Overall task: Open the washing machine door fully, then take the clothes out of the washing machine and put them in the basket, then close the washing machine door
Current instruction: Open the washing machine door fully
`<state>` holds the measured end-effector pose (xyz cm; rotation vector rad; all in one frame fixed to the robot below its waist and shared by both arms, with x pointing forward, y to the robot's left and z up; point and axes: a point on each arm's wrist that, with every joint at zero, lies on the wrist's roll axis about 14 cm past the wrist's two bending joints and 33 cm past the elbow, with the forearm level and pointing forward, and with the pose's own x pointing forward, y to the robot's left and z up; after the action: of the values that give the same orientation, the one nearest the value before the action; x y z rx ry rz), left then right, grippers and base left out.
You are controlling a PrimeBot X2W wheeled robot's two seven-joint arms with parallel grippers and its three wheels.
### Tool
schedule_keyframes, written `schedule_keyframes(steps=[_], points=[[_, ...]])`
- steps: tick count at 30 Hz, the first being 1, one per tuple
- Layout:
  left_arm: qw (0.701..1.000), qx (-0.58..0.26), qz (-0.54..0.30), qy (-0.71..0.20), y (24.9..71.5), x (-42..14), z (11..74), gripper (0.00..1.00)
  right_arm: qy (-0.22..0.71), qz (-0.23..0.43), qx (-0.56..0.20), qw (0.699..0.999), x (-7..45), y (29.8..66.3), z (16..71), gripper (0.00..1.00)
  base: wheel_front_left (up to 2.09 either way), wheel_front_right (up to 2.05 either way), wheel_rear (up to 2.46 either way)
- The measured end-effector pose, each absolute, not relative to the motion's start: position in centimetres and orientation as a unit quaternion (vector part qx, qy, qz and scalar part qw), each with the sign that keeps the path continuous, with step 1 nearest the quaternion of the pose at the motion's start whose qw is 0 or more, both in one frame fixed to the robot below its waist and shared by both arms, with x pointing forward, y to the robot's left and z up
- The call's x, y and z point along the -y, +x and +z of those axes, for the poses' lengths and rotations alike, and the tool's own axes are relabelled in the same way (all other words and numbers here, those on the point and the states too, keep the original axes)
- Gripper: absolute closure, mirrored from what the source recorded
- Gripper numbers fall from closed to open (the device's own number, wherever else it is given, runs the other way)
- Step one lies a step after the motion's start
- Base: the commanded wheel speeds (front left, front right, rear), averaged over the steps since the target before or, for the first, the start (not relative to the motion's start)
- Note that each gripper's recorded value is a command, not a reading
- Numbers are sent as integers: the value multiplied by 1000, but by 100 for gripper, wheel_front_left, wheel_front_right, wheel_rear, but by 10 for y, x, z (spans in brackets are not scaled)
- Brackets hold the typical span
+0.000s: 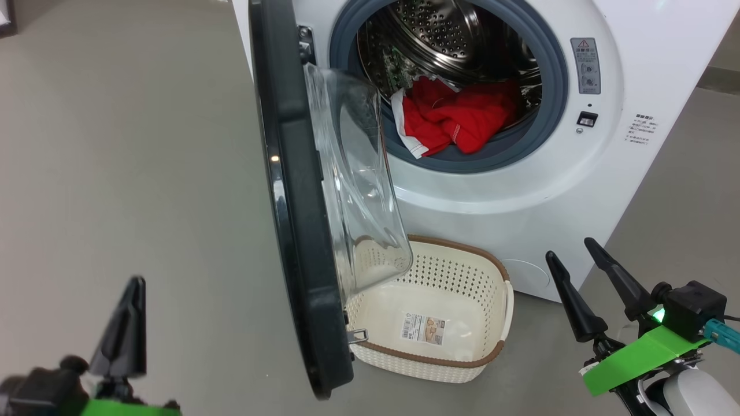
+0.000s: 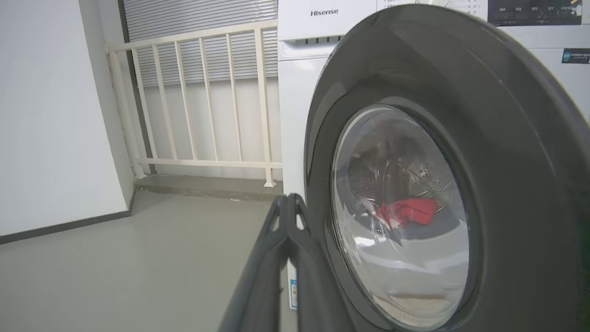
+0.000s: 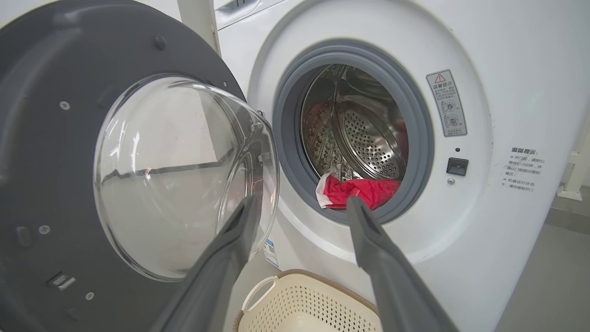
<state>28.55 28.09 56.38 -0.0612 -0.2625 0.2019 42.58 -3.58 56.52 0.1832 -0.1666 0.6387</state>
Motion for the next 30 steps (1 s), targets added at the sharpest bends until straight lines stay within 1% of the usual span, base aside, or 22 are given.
schedule_keyframes(steps=[4,8,13,17,25,30], points=[[979,182,91,-19,289,-279,598,100,91,312,82,942,36,426,566,0,0,0,0],[974,215,74,-10,288,-268,621,100,93,310,80,943,37,425,564,0,0,0,0],[960,277,34,-1,284,-242,661,100,95,306,78,944,40,423,562,0,0,0,0],[951,310,-6,-4,281,-216,681,100,96,303,77,945,42,424,561,0,0,0,0],[945,314,-85,-28,284,-166,689,100,97,301,78,946,43,424,561,0,0,0,0],[948,290,-118,-62,291,-143,676,100,97,299,76,946,45,423,560,0,0,0,0]])
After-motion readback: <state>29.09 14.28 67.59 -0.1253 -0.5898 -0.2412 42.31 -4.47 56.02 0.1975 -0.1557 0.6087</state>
